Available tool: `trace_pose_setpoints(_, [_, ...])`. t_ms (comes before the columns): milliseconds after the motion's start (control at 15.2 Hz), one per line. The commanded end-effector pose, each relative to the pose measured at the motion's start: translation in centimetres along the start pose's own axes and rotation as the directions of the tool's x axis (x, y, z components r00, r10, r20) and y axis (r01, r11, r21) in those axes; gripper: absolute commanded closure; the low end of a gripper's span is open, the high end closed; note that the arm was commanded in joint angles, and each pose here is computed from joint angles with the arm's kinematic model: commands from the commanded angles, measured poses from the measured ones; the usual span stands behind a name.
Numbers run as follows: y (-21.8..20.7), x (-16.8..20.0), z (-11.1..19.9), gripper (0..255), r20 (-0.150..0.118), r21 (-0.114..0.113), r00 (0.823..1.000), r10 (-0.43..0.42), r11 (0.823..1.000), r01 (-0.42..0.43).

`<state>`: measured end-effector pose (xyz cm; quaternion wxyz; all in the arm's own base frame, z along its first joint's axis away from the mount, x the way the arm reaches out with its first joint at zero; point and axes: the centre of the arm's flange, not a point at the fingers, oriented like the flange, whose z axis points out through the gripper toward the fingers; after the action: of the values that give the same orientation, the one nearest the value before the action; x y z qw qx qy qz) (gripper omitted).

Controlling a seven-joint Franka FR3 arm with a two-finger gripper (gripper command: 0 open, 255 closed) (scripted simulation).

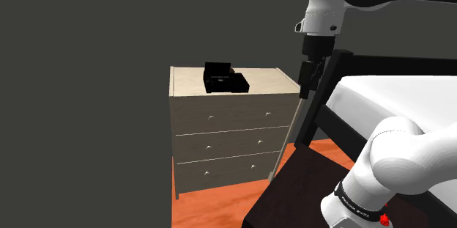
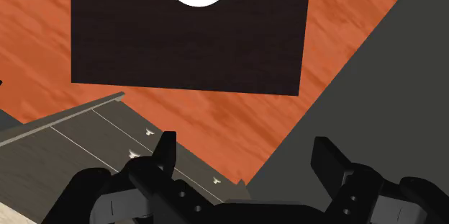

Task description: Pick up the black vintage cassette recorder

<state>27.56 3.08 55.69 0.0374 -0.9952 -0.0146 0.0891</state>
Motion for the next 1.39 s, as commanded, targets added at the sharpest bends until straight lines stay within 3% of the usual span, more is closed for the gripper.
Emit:
trace_pose_setpoints(0, [0.0, 0.0, 0.0, 0, 0.0, 0.0, 1.0, 0.0, 1.0, 0.0])
trace_pose_setpoints(330, [2.7, 4.8, 0.0, 0, -0.032, -0.069, 0.988, -0.15, 0.987, 0.147])
trace_pose_setpoints(660, [4.6, 10.0, -0.4, 0, -0.054, -0.141, 0.953, -0.298, 0.947, 0.288])
trace_pose_setpoints(990, [5.7, 15.4, -1.0, 0, -0.064, -0.215, 0.895, -0.441, 0.882, 0.419])
trace_pose_setpoints(1320, [5.9, 20.8, -1.9, 0, -0.063, -0.289, 0.817, -0.573, 0.794, 0.535])
